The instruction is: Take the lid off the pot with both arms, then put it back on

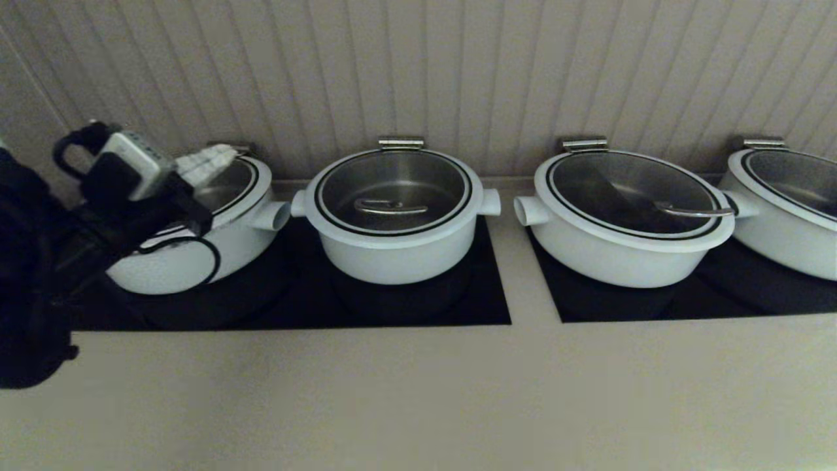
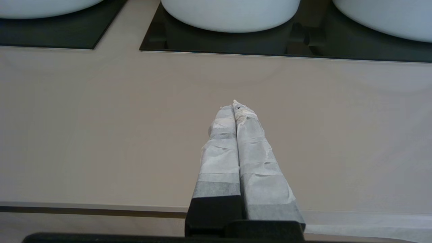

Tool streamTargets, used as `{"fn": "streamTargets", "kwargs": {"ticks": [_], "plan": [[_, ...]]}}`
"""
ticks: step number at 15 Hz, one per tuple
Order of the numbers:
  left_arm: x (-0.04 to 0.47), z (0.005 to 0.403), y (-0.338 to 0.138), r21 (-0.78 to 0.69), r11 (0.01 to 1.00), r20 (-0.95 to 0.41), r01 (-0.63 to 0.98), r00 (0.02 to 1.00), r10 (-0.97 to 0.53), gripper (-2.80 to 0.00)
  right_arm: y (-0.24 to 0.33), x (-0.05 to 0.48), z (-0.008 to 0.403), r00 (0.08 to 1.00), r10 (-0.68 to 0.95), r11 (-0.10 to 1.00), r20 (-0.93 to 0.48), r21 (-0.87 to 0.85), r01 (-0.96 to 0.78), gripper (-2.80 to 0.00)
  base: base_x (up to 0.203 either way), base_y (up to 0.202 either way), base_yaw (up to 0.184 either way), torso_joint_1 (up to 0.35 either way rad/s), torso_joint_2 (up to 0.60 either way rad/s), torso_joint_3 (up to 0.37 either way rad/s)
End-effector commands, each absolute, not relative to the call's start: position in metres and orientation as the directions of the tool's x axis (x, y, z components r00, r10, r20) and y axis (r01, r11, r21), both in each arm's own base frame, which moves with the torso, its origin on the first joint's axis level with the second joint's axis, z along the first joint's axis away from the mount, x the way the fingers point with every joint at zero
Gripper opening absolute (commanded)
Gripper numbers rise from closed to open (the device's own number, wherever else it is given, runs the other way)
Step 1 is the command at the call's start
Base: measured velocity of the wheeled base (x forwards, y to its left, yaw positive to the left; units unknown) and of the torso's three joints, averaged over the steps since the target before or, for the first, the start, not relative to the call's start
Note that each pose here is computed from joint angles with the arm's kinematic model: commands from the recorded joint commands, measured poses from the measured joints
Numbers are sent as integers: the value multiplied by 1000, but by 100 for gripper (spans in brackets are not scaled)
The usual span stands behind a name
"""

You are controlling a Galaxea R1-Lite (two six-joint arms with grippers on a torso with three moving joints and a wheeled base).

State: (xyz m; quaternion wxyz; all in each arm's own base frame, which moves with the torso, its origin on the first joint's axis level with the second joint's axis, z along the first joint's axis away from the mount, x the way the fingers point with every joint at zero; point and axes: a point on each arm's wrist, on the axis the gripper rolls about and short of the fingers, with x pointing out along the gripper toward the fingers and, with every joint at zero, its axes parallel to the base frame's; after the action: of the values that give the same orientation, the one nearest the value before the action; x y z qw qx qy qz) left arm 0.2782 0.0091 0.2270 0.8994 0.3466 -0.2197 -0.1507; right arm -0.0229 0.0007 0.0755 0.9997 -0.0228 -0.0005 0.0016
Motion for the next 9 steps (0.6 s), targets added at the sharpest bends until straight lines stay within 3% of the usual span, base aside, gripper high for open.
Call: {"fn": "streamTargets", "kwargs": {"ticks": [1,5,9], "plan": [[208,231,22,656,755,323,17,897,-301,-280,1,-23,75,1000,4,999,0,-46,-4,-280,0,0,0,0,0,0],[111,171,19,464,882,196,-83,980,-11,-280,1,-23,75,1000,5,999,0,-46,-5,-280,0,0,0,0,0,0],[36,152,5,391,909,198,-146,977,72,-280,1,-23,76,1000,4,999,-1,-46,-4,-280,0,0,0,0,0,0]]}}
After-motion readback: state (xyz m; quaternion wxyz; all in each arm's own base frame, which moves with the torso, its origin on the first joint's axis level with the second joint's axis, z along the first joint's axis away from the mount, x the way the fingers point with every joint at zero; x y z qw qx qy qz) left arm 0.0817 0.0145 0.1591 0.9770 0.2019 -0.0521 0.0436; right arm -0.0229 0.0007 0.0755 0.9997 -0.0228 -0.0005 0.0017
